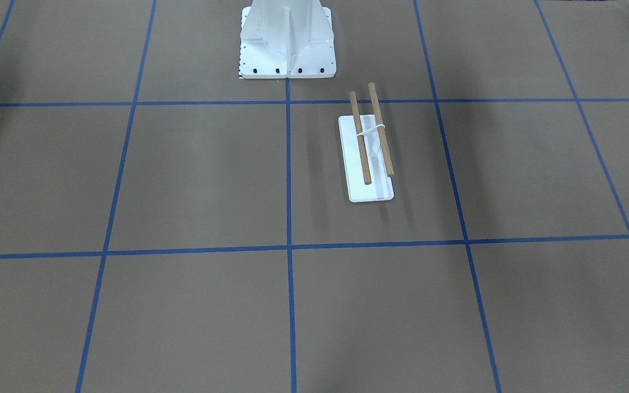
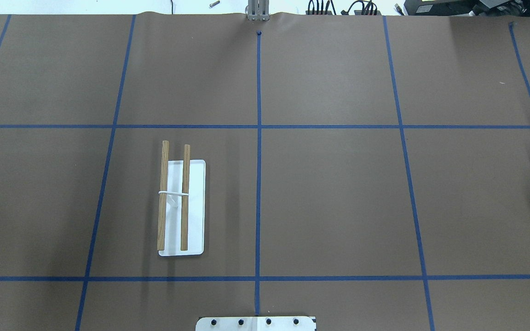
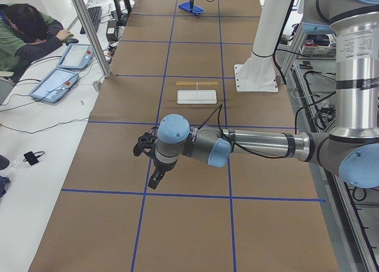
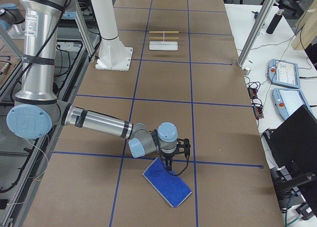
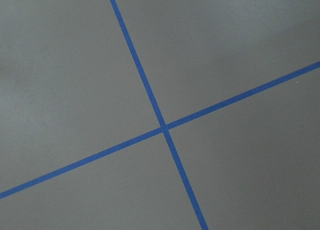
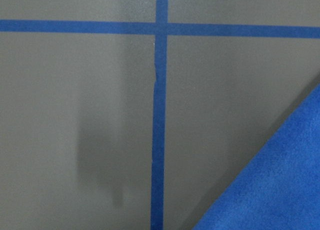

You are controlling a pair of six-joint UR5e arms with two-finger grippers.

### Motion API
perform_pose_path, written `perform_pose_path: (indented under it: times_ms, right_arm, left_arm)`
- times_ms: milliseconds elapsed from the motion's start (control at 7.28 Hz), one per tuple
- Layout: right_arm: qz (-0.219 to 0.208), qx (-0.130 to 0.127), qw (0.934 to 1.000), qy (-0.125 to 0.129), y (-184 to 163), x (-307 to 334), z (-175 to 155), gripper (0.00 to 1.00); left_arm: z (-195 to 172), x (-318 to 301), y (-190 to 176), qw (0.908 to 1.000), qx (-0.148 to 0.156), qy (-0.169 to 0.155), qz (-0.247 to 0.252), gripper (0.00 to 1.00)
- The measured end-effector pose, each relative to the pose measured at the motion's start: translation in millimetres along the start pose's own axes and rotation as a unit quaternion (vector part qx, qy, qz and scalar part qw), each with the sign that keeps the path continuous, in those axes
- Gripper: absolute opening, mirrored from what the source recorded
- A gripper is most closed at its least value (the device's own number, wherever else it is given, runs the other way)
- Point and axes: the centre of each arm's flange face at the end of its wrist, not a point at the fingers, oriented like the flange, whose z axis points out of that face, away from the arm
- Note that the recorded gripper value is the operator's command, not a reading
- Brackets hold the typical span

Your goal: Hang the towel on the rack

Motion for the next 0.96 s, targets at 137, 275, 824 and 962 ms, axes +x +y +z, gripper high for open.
perform_pose_path:
  times_ms: [137, 275, 824, 962]
  right_arm:
    - [0.003, -0.004, 1.0000, 0.001, 4.0, 0.6, 2.4, 0.75]
    - [0.004, -0.007, 1.0000, 0.002, 8.5, 1.6, 4.1, 0.61]
    - [-0.001, -0.020, 0.9998, 0.003, 21.5, 1.0, 12.2, 0.22]
    - [-0.001, -0.022, 0.9997, 0.004, 23.3, 0.8, 13.6, 0.00]
  left_arm:
    - [0.2, 0.2, 0.1, 1.0000, 0.000, 0.002, 0.000, 0.98]
    - [0.5, 0.4, 0.2, 1.0000, 0.000, 0.004, 0.000, 0.98]
    - [0.9, 1.0, 0.3, 1.0000, 0.001, 0.009, -0.001, 0.98]
    - [1.1, 1.0, 0.4, 0.9999, 0.001, 0.010, -0.002, 0.98]
